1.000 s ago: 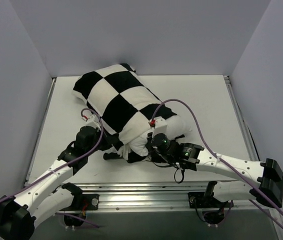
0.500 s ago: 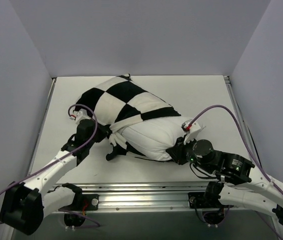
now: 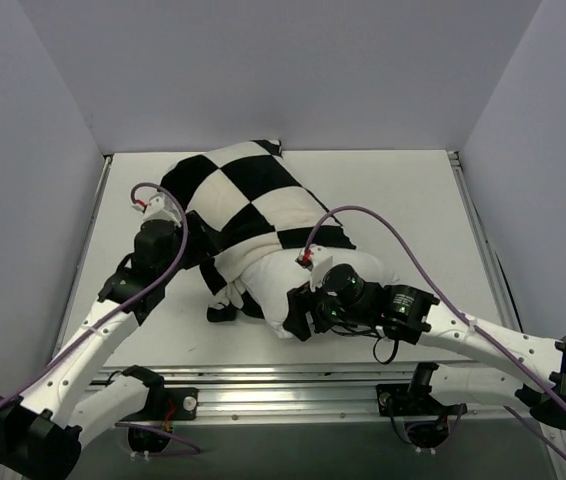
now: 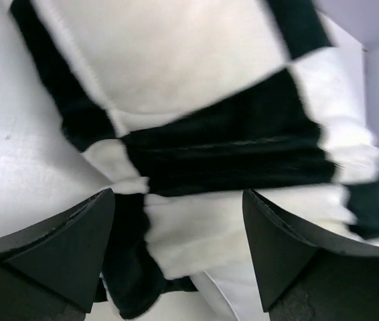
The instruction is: Remove the pillowcase from the pillow
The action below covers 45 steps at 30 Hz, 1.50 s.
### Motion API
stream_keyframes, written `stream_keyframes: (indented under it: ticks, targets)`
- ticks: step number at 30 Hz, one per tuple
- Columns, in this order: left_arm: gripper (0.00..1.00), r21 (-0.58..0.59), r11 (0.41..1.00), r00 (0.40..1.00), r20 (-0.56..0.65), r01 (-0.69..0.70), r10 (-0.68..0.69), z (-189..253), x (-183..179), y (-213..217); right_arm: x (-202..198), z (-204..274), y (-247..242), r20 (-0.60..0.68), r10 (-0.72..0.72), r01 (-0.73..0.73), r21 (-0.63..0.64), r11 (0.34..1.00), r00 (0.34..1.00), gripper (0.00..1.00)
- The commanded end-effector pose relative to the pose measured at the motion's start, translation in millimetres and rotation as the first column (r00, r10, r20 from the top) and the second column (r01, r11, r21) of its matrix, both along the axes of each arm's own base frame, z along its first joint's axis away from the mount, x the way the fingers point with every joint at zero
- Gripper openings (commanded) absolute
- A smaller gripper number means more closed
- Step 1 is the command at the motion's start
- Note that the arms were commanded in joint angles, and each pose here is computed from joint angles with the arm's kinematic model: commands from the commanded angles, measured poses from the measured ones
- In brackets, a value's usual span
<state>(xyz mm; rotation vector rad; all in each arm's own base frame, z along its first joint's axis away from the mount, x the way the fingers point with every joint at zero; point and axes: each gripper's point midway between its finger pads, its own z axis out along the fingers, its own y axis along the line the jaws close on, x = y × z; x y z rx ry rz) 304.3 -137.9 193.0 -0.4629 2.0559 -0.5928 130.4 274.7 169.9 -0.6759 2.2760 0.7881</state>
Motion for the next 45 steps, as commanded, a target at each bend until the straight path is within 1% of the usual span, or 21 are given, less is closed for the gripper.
stream_keyframes:
  ticks: [1, 2, 3, 7, 11, 13, 17, 19, 20, 22, 24, 25, 27, 28, 30, 31, 34, 39, 42, 43, 45]
  targets:
    - [0.86, 0.091, 0.983, 0.982, 0.088, 0.16, -0.168, 52.7, -13.1, -16.5, 25.2, 58.2, 13.6, 0.119, -0.045, 0.035, 0.088, 0.996, 0.992, 0.65]
    - [0.86, 0.11, 0.975, 0.976, 0.076, 0.194, -0.203, 54.1, -15.1, -22.5, 44.8, 63.5, -1.0, 0.173, -0.161, 0.152, 0.063, 0.986, 0.972, 0.69]
    - [0.86, 0.135, 0.963, 0.963, 0.111, 0.231, -0.247, 72.0, -14.7, -30.4, 53.3, 73.9, -8.6, 0.194, -0.216, 0.206, 0.069, 0.976, 0.957, 0.74]
    - [0.89, 0.221, 0.899, 0.902, 0.13, 0.378, -0.412, 93.0, -21.7, -75.4, 86.2, 76.5, -70.4, 0.221, -0.452, 0.459, 0.023, 0.888, 0.864, 0.83]
    - [0.91, 0.352, 0.819, 0.855, 0.089, 0.453, -0.511, 85.8, -18.1, -117.8, 99.1, 75.0, -114.2, 0.188, -0.558, 0.56, 0.051, 0.827, 0.808, 0.87]
    - [0.91, 0.382, 0.792, 0.839, 0.071, 0.476, -0.539, 83.6, -11.2, -136.2, 99.7, 59.7, -124.1, 0.149, -0.57, 0.573, 0.026, 0.819, 0.808, 0.88]
    - [0.91, 0.483, 0.701, 0.777, 0.064, 0.525, -0.626, 86.1, -4.5, -173.2, 115.3, 25.5, -154.0, 0.059, -0.642, 0.643, -0.007, 0.765, 0.764, 0.9]
    - [0.91, 0.523, 0.644, 0.739, 0.038, 0.559, -0.672, 77.4, -3.4, -195.0, 117.0, 20.4, -147.7, -0.014, -0.606, 0.606, 0.043, 0.794, 0.795, 0.9]
    - [0.91, 0.552, 0.618, 0.712, 0.062, 0.56, -0.7, 89.5, -0.5, -204.0, 116.9, 13.6, -149.9, -0.04, -0.606, 0.607, 0.05, 0.793, 0.795, 0.9]
    - [0.91, 0.581, 0.548, 0.656, 0.033, 0.601, -0.754, 79.6, -1.0, -227.0, 124.5, 12.7, -162.1, -0.071, -0.64, 0.644, 0.084, 0.76, 0.765, 0.89]
    - [0.91, 0.623, 0.497, 0.603, 0.051, 0.604, -0.796, 92.3, 2.6, -243.9, 128.9, 5.3, -177.4, -0.093, -0.685, 0.691, 0.088, 0.717, 0.723, 0.89]
    - [0.91, 0.637, 0.436, 0.555, 0.017, 0.635, -0.832, 79.3, 1.4, -257.5, 130.0, 3.3, -182.2, -0.1, -0.698, 0.705, 0.091, 0.703, 0.709, 0.89]
    - [0.91, 0.659, 0.385, 0.505, 0.009, 0.646, -0.863, 84.1, 3.6, -269.7, 129.4, -0.5, -181.6, -0.134, -0.687, 0.699, 0.111, 0.706, 0.715, 0.89]
    - [0.9, 0.654, 0.341, 0.479, -0.038, 0.676, -0.877, 66.8, 3.9, -277.0, 130.5, -0.6, -183.9, -0.154, -0.694, 0.71, 0.127, 0.692, 0.704, 0.89]
    - [0.89, 0.67, 0.31, 0.457, -0.049, 0.674, -0.888, 66.7, 9.0, -284.6, 129.3, 0.3, -175.0, -0.188, -0.662, 0.688, 0.173, 0.705, 0.725, 0.89]
    - [0.89, 0.668, 0.286, 0.45, -0.082, 0.687, -0.889, 51.8, 12.3, -289.6, 129.2, 2.5, -172.4, -0.192, -0.653, 0.681, 0.192, 0.707, 0.733, 0.89]
    - [0.84, 0.672, 0.234, 0.438, -0.149, 0.703, -0.887, 31.6, 16.7, -292.6, 127.5, 3.6, -163.1, -0.23, -0.623, 0.664, 0.229, 0.712, 0.747, 0.89]
    - [0.71, 0.685, 0.211, 0.452, -0.191, 0.697, -0.872, 14.1, 26.2, -293.1, 125.0, -7.8, -157.5, -0.3, -0.617, 0.683, 0.234, 0.692, 0.727, 0.92]
    - [0.59, 0.681, 0.204, 0.458, -0.215, 0.704, -0.863, 3.8, 30.6, -292.2, 125.2, -18.5, -155.7, -0.332, -0.623, 0.701, 0.238, 0.672, 0.709, 0.94]
    - [0.49, 0.678, 0.205, 0.462, -0.222, 0.706, -0.859, -0.8, 32.6, -291.9, 124.9, -20.7, -153.4, -0.343, -0.615, 0.699, 0.243, 0.672, 0.71, 0.94]
    - [0.37, 0.674, 0.219, 0.476, -0.222, 0.706, -0.851, -3.8, 37.2, -290.9, 124.7, -26.3, -145.7, -0.352, -0.593, 0.684, 0.257, 0.683, 0.724, 0.94]
